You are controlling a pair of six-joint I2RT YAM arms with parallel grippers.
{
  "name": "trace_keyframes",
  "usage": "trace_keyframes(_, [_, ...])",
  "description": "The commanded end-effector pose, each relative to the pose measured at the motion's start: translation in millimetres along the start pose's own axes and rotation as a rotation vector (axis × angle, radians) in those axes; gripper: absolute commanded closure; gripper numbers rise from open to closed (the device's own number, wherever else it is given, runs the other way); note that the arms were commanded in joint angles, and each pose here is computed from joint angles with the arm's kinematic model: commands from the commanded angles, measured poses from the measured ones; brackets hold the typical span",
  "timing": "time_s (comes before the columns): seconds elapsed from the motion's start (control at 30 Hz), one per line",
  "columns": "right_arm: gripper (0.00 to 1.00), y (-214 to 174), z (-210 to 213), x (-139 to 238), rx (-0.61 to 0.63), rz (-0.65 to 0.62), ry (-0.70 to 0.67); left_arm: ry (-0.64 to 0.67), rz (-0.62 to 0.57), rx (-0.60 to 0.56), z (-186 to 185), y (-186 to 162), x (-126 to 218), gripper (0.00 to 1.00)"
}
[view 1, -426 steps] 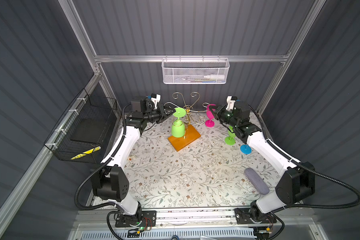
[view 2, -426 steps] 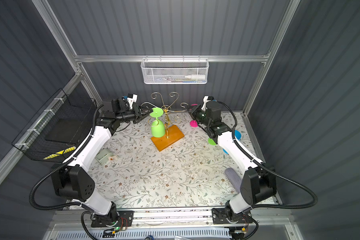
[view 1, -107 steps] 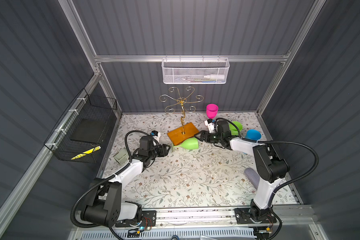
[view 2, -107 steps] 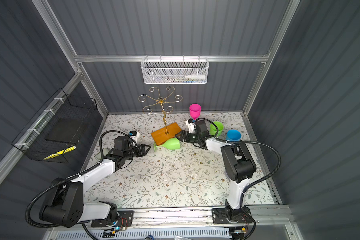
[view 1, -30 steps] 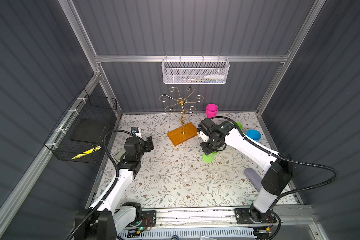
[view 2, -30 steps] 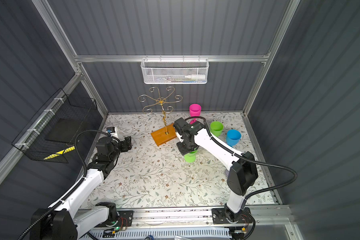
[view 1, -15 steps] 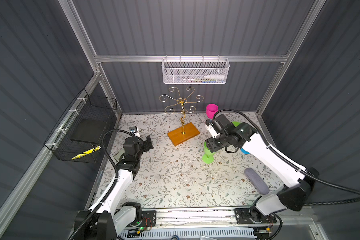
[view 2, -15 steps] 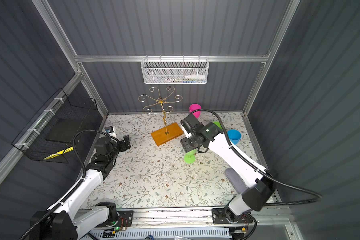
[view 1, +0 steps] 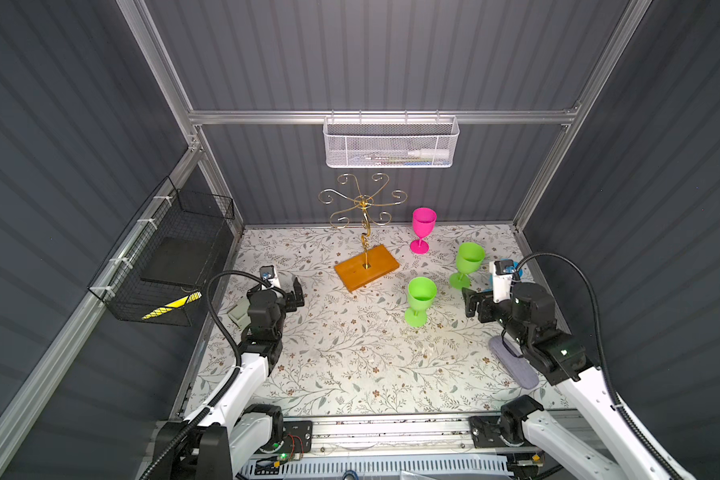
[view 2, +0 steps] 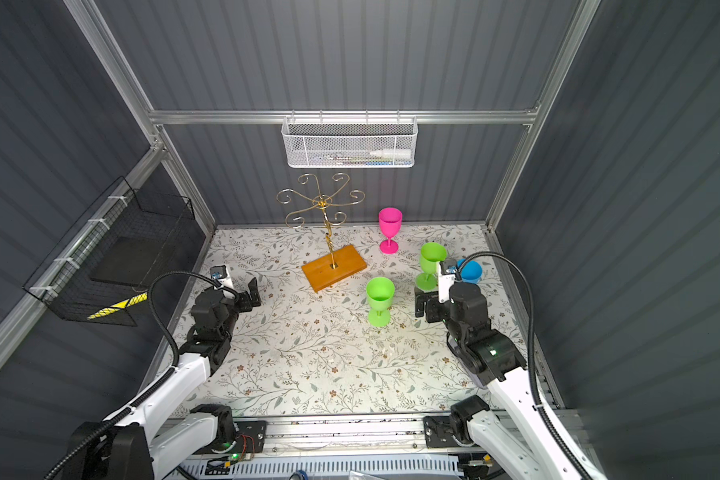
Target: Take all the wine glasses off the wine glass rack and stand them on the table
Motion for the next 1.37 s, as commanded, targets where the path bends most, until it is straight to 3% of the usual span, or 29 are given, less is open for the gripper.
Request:
trace_keyframes(0.0, [0.01, -13.2, -10.6, -14.2, -0.010, -0.108, -0.117, 0.023, -0.107, -0.031, 6.4, -3.4, -2.5, 0.00])
trace_keyframes(0.1, [0.01, -24.5, -17.6, -30.4, -0.072, -0.143, -0.169, 0.044, -0.095, -0.061, 12.8, -23.2, -7.4, 0.00])
trace_keyframes(0.23, [0.01, -56.5, -21.5, -69.0, -0.032, -0.120, -0.248, 0.052, -0.061, -0.079, 17.5, -45.3, -18.1, 0.00])
trace_keyframes(0.4, [0.01, -83.5, -27.8, -93.9, -0.047, -0.189, -0.256, 0.047, -0.082, -0.077, 22.2, -63.8, -27.7, 0.00])
trace_keyframes(0.57, [0.01, -102.5, -33.8, -113.3, -0.035, -0.218, -0.235, 0.038, -0.018, -0.055, 19.8, -64.4, -40.7, 0.00])
trace_keyframes(0.7, [0.01, -117.2, -36.3, -122.5, -0.057, -0.250, -0.221, -0.012, -0.052, -0.055, 22.7, -87.2, -46.9, 0.00])
trace_keyframes(0.77, [0.01, -117.7, -37.6, -119.8, -0.066, -0.247, -0.238, -0.031, -0.092, -0.064, 22.4, -88.8, -47.2, 0.00])
trace_keyframes(0.83, [0.01, -117.1, -39.7, -122.0, -0.079, -0.210, -0.248, -0.010, -0.027, -0.057, 22.3, -88.5, -48.6, 0.00])
trace_keyframes(1.03, [0.01, -109.5, -44.7, -138.2, -0.088, -0.124, -0.226, -0.001, -0.007, -0.067, 20.4, -87.1, -58.0, 0.00])
trace_keyframes(1.33, [0.01, -112.1, -45.0, -134.5, -0.098, -0.146, -0.258, 0.028, 0.049, -0.075, 17.9, -85.1, -73.3, 0.00])
Point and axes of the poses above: each gripper's point midway between its finger pads, its own x axis back along the fingers, its own z axis along the line the jaws close on, y = z × x, the point moved 10 cm from there along x, back along the fingers, and after that the axes turned 15 degrees about x, right-handed, at the moved point
